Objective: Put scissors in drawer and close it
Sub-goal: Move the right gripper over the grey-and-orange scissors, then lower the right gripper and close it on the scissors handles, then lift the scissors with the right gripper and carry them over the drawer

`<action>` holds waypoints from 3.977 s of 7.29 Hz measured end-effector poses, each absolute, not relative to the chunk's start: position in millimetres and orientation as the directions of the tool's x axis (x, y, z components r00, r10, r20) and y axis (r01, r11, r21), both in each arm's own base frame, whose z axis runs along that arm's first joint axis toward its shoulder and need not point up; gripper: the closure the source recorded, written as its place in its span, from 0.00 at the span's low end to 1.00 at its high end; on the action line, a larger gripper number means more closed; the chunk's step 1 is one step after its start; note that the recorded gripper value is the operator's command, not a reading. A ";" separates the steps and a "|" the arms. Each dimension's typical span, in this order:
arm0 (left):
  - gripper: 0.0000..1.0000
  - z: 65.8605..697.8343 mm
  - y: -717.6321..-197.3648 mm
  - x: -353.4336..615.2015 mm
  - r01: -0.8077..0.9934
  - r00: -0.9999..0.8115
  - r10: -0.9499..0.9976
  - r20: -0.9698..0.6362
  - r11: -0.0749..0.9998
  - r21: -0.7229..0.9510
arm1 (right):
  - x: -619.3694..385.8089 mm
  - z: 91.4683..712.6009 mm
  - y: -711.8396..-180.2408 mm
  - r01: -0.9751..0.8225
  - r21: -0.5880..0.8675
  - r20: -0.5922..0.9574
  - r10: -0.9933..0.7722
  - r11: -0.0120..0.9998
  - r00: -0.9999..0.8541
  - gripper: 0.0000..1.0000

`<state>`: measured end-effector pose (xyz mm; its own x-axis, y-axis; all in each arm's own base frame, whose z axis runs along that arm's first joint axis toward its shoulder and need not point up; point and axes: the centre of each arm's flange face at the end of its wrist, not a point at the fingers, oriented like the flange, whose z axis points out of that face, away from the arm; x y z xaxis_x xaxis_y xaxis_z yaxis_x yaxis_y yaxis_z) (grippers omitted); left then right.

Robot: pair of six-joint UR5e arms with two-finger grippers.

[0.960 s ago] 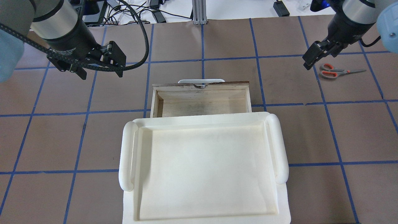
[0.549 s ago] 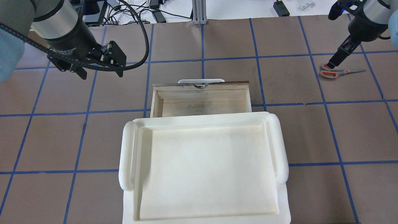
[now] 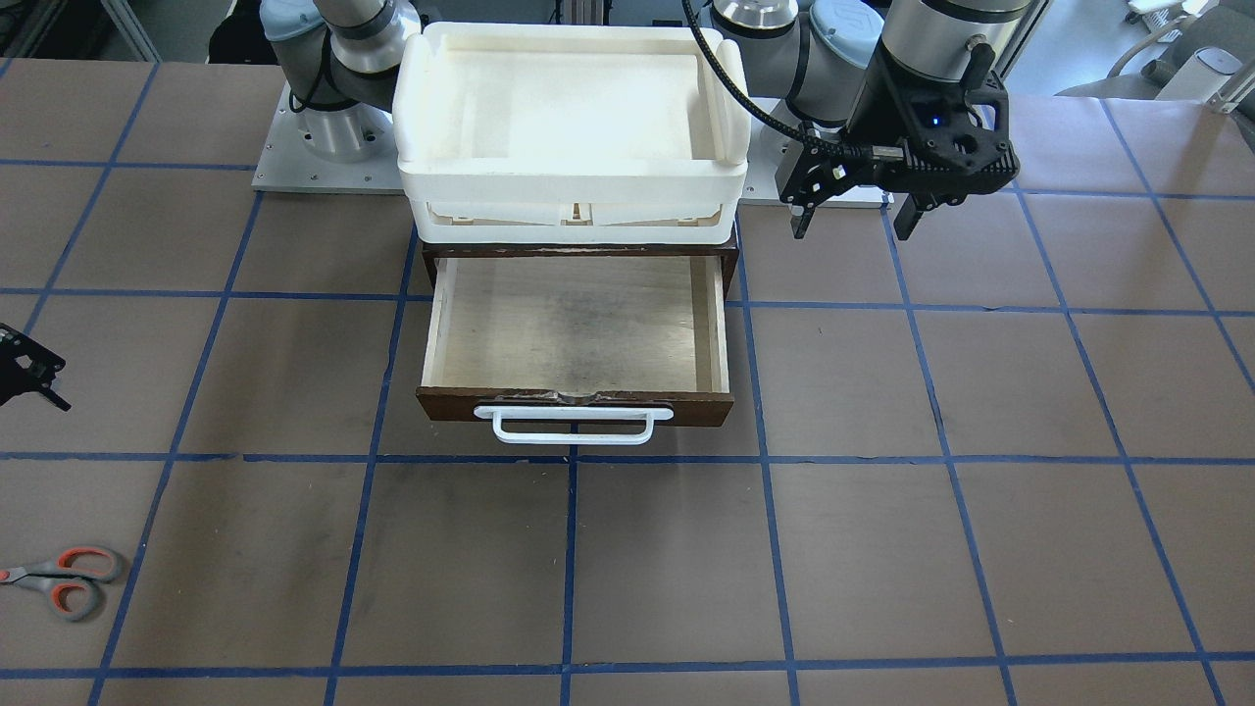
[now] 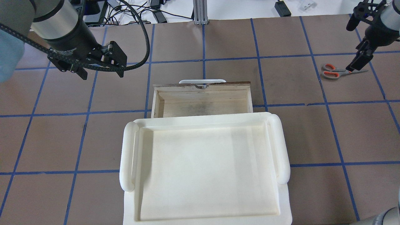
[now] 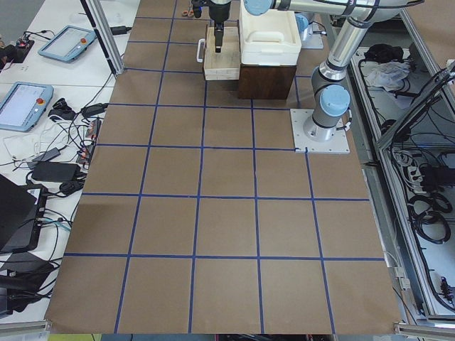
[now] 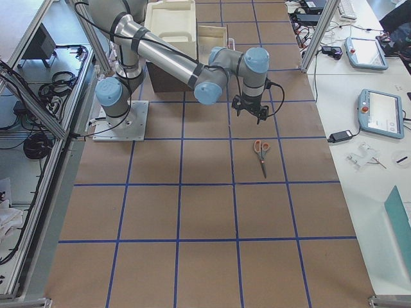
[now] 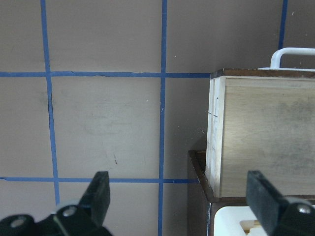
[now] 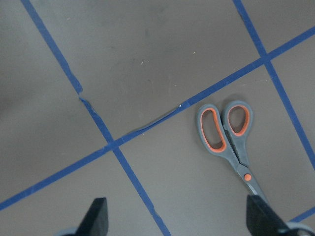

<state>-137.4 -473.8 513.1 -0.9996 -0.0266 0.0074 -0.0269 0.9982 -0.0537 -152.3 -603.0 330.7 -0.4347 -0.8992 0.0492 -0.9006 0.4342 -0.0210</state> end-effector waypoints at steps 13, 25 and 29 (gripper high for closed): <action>0.00 512.0 -473.0 -138.2 -0.026 -1.000 -0.026 0.008 0.998 -0.049 | -234.8 189.7 -682.5 -1.000 -0.011 0.027 -0.999 0.020 -0.020 0.01; 0.00 513.2 -472.1 -138.3 -0.025 -1.000 -0.025 0.009 0.998 -0.052 | -226.1 184.1 -690.3 -0.992 -0.023 0.059 -0.991 -0.125 0.124 1.00; 0.00 511.8 -472.7 -138.6 -0.025 -1.000 -0.025 0.012 0.998 -0.049 | -171.3 285.3 -680.9 -0.989 0.008 0.080 -0.985 -0.150 0.150 1.00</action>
